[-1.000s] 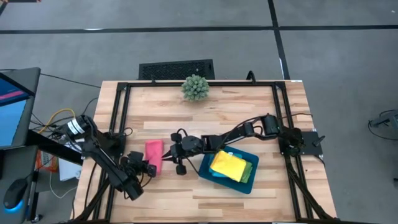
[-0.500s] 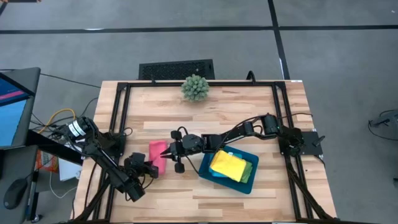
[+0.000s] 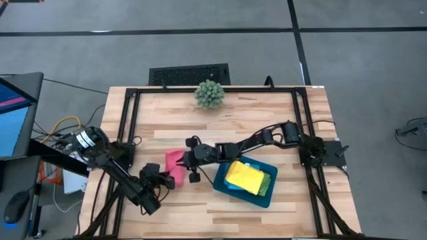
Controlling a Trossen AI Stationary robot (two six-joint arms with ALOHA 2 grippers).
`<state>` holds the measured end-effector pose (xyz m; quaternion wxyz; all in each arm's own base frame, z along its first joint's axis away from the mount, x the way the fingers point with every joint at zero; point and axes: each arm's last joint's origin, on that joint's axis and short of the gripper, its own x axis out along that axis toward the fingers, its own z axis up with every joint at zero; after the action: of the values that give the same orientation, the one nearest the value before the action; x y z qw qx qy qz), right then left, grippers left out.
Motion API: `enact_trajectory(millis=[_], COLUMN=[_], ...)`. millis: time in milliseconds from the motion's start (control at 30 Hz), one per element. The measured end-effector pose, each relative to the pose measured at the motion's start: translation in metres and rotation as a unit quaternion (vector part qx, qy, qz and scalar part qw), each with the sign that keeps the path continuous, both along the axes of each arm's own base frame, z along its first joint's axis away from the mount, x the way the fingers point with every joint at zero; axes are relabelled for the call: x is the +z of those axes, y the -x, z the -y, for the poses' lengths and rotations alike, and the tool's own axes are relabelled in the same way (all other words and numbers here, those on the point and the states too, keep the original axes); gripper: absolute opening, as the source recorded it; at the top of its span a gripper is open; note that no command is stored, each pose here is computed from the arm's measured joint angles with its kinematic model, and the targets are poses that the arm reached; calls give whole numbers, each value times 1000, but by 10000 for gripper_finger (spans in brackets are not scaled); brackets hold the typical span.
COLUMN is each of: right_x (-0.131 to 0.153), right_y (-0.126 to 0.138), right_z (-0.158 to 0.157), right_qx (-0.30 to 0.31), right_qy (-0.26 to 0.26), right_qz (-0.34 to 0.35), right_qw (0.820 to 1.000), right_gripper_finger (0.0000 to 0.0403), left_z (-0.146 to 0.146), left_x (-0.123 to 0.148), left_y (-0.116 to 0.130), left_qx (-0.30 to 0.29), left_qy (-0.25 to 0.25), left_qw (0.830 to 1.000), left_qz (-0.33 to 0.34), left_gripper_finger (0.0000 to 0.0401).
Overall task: Fold microfiber towels
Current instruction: Fold the pink microfiber towel
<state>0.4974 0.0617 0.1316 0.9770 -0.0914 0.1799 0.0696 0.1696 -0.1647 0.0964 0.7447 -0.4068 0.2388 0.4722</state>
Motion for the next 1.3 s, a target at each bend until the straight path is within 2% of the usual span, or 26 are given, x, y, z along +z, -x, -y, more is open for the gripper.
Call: enact_trajectory(millis=[67,167,233,367,533,833,967,1167,1300], right_x=[11,44,47,14,-5,-9,-42,-51,-49], right_y=[3,3,2,-2,-3,-3,-4,-8,-8], right_z=[5,15,20,23,19,30,30,29,29], right_qx=[-2,-10,-13,-15,-15,-33,-35,-40,-40], right_qy=[22,26,26,13,4,-9,-9,-20,-20], right_qz=[-15,-7,-20,-69,-93,-107,-130,-128,-126], right_qw=[1000,1000,999,997,996,994,991,991,991], right_gripper_finger=[74,74,73,64,50,24,16,24,24], left_z=[-3,-7,-10,-14,-16,-16,-16,-14,-12], left_x=[0,0,-1,-4,-6,-5,-5,-1,13], left_y=[-4,-8,-11,-17,-21,-21,-21,-23,-22], left_qx=[4,9,9,10,10,12,13,1,-11], left_qy=[-5,-13,-19,-32,-38,-36,-35,-37,-23], left_qw=[1000,1000,1000,999,999,999,999,999,998], left_qz=[5,5,3,11,14,15,15,3,-57], left_gripper_finger=[0,0,0,0,0,0,0,1,25])
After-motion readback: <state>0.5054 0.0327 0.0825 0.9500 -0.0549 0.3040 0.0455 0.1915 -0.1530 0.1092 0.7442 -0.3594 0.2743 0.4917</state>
